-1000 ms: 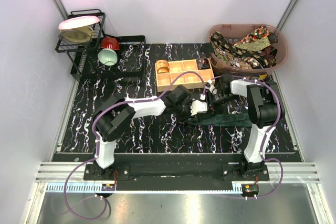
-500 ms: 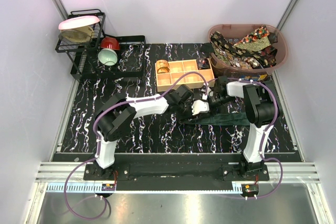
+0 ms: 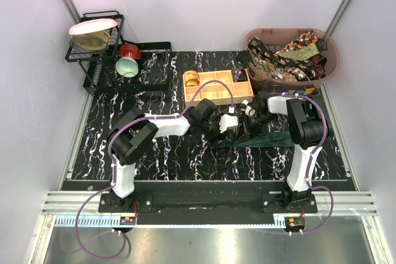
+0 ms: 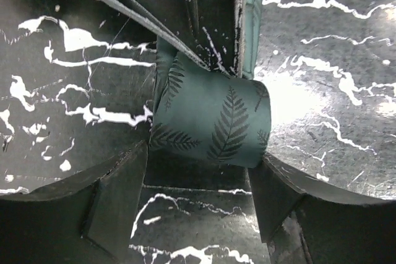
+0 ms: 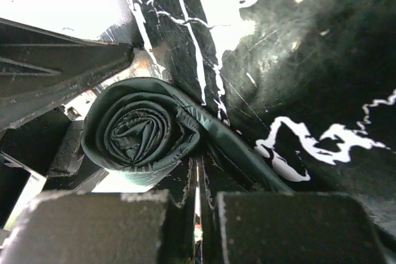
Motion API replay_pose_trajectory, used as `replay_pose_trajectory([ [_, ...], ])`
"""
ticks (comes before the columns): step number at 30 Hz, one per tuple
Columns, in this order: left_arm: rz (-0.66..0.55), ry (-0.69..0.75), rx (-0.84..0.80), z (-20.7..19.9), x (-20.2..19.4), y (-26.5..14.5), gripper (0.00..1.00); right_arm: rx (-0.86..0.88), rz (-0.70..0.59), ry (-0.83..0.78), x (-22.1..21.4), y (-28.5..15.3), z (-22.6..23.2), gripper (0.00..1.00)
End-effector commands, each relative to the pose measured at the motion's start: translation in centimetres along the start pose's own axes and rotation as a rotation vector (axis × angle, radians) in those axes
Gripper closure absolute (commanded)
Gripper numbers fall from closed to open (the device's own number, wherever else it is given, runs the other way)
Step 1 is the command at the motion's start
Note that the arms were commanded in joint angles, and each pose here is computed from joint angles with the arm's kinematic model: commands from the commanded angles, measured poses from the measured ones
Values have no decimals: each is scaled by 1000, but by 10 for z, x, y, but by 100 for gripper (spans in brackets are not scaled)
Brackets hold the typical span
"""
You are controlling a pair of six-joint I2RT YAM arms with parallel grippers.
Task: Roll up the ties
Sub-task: Roll the tie at the center of the board.
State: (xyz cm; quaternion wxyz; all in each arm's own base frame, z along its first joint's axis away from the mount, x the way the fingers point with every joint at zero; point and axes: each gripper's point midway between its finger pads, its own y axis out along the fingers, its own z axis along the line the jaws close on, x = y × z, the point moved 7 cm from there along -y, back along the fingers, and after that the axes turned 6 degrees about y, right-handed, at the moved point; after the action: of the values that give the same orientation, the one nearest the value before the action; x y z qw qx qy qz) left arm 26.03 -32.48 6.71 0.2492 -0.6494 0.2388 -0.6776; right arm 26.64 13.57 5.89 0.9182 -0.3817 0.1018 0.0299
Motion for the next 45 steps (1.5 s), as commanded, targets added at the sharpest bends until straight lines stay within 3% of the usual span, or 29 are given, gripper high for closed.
replay_pose_trajectory([
  [1,-192,61,-46,2,26,3,32,-124,-13,2,5,4,-20,100],
  [11,-286,103,-91,0,26,14,32,-134,-1,8,6,6,-22,100],
  [13,-276,117,-91,2,26,15,38,-126,-1,8,6,6,-22,100],
  [17,-183,109,-89,1,12,16,62,-61,10,-12,5,3,-12,100],
  [19,-144,114,-79,2,7,14,66,-20,15,-33,4,-1,-6,99],
  [24,65,38,-40,-1,-15,2,70,108,-36,-141,-3,-24,19,62],
  [26,124,23,-33,-4,-23,-3,70,144,-56,-177,-7,-31,27,55],
  [27,143,26,-32,-6,-24,-4,69,161,-60,-175,-8,-33,30,47],
  [32,212,5,-26,-12,-23,-1,67,222,-59,-170,-5,-29,36,40],
  [39,228,-19,-32,-7,-12,2,64,171,-38,-177,3,-7,30,56],
  [41,226,-19,-38,-8,-11,4,62,127,-42,-174,7,-2,22,74],
  [43,219,-23,-47,-8,-8,4,60,103,-36,-165,8,0,17,80],
  [45,207,-23,-50,-7,-5,4,58,87,-33,-161,9,2,14,100],
])
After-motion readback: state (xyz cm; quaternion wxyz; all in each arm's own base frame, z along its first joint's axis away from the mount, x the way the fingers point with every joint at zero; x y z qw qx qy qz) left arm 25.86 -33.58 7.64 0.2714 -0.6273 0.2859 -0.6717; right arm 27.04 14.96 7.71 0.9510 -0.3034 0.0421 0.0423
